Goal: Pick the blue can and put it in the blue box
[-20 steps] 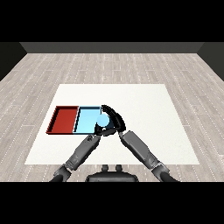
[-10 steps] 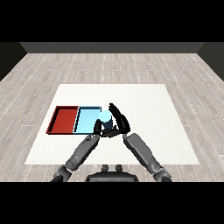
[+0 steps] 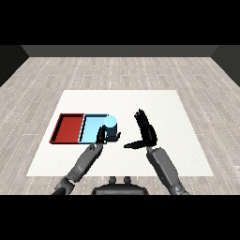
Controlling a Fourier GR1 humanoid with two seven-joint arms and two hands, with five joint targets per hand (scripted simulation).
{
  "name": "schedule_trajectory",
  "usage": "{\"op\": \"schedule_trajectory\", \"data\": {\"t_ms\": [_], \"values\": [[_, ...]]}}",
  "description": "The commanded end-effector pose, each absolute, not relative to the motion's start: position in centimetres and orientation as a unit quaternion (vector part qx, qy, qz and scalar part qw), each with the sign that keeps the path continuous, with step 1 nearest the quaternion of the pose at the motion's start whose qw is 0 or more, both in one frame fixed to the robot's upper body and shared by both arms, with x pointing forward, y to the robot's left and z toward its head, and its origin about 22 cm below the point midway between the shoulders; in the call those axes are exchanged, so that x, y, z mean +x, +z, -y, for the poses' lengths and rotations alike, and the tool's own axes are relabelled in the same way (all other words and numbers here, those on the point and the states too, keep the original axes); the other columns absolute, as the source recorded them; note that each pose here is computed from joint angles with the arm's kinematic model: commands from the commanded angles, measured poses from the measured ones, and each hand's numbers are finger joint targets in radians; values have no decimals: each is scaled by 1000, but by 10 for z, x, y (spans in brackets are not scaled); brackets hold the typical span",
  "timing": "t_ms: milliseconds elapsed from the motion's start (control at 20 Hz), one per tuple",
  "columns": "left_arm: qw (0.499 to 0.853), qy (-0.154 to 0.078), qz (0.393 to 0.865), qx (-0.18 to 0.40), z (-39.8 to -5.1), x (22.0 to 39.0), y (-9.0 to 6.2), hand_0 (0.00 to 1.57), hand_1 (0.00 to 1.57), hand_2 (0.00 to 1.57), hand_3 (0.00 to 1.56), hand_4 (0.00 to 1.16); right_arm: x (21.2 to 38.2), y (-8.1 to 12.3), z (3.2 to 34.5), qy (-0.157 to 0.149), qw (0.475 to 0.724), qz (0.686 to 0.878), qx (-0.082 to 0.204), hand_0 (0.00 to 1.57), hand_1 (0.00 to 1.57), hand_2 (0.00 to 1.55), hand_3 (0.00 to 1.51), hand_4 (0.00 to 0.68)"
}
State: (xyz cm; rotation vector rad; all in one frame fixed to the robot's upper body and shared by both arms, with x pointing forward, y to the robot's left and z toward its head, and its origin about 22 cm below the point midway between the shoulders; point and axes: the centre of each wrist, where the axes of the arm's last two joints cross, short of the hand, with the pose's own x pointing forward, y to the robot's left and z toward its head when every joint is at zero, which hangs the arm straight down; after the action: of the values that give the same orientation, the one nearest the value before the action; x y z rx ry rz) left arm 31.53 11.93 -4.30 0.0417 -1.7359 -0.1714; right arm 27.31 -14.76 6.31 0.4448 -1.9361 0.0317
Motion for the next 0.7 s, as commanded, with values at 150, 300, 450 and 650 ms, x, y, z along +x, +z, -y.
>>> {"op": "schedule_trajectory", "data": {"t_ms": [150,300,450,650], "values": [[651,-70,753,57,-148,325,-39,1571,1571,1571,1494,1137,255,80,210,-38,513,844,152,0,0,0,0,0],[658,-75,744,88,-169,328,-32,1571,1571,1571,1501,1132,245,69,222,-64,514,847,122,0,0,0,0,0],[675,-54,724,131,-209,349,-31,1571,1571,1571,1493,1134,252,75,233,-65,532,837,110,0,0,0,0,0],[723,-33,669,169,-245,362,-27,1571,1571,1571,1503,1086,245,94,228,-62,536,837,92,0,0,0,0,0]]}}
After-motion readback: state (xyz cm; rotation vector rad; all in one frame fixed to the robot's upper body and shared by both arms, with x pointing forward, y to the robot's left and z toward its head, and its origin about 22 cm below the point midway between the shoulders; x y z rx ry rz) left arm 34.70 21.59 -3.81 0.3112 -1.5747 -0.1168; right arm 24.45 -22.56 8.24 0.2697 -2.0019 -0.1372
